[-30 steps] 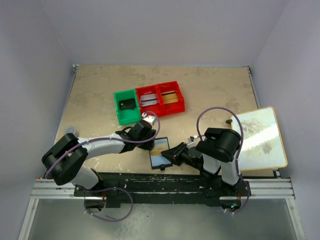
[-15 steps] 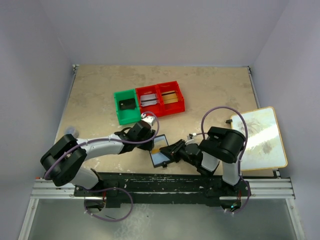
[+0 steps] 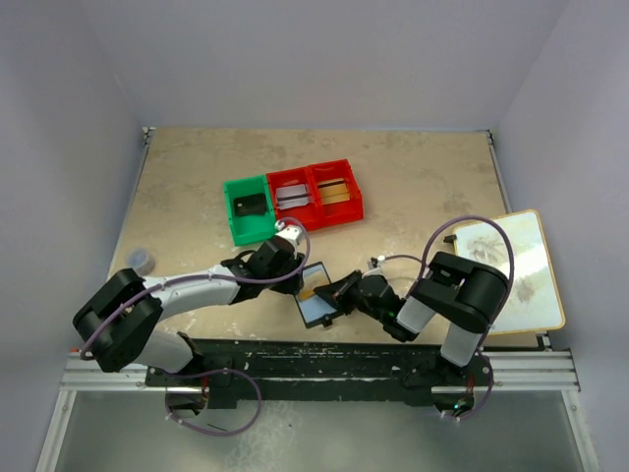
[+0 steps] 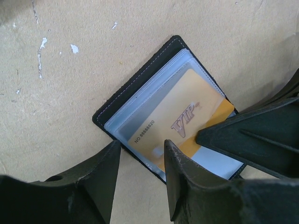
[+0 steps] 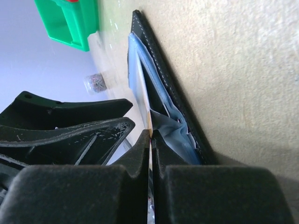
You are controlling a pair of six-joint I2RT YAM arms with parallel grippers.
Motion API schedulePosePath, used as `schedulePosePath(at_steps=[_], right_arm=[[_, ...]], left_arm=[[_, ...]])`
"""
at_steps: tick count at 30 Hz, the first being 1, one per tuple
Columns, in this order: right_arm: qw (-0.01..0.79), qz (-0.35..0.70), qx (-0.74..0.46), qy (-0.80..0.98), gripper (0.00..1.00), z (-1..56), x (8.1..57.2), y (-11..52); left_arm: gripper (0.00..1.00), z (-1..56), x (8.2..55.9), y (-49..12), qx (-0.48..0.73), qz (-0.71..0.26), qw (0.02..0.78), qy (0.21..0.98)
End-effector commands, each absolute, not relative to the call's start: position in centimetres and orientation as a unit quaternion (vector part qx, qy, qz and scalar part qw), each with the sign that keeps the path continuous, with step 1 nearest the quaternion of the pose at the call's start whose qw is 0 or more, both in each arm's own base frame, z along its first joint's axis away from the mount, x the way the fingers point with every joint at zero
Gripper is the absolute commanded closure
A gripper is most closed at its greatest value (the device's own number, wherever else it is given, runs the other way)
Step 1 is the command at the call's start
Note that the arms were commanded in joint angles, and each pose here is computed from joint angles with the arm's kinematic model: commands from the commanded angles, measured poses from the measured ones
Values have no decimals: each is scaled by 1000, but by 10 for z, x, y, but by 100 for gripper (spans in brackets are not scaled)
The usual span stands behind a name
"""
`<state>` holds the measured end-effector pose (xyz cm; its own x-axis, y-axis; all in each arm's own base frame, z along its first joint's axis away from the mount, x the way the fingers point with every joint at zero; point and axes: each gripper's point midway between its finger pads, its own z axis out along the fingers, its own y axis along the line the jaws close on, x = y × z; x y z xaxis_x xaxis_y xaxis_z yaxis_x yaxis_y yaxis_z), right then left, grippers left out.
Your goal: Take the credit cards out of the card holder
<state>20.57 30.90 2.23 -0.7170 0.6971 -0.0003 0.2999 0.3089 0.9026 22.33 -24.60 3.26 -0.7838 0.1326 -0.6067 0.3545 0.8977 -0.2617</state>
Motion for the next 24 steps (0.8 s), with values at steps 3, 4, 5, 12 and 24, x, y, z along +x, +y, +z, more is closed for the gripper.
schedulePosePath(at_steps=[3,4,5,12,24], right_arm=[[221,506,310,774,100,34,207,303],[219,509,309,773,100,36,205,302],[219,511,308,772,100,38,204,301],[207,497,304,786,100,28,190,289],[191,495,289,797,100,17,172,278]], left_arm=[[59,50,232,-246,108,-192,331,917],[58,51,232,-246,105,-193,334,917],[58,53,233,-247,104,-196,336,915],[56,58,235,-254,98,-216,341,910],[55,67,219,-269,108,-275,327,898]])
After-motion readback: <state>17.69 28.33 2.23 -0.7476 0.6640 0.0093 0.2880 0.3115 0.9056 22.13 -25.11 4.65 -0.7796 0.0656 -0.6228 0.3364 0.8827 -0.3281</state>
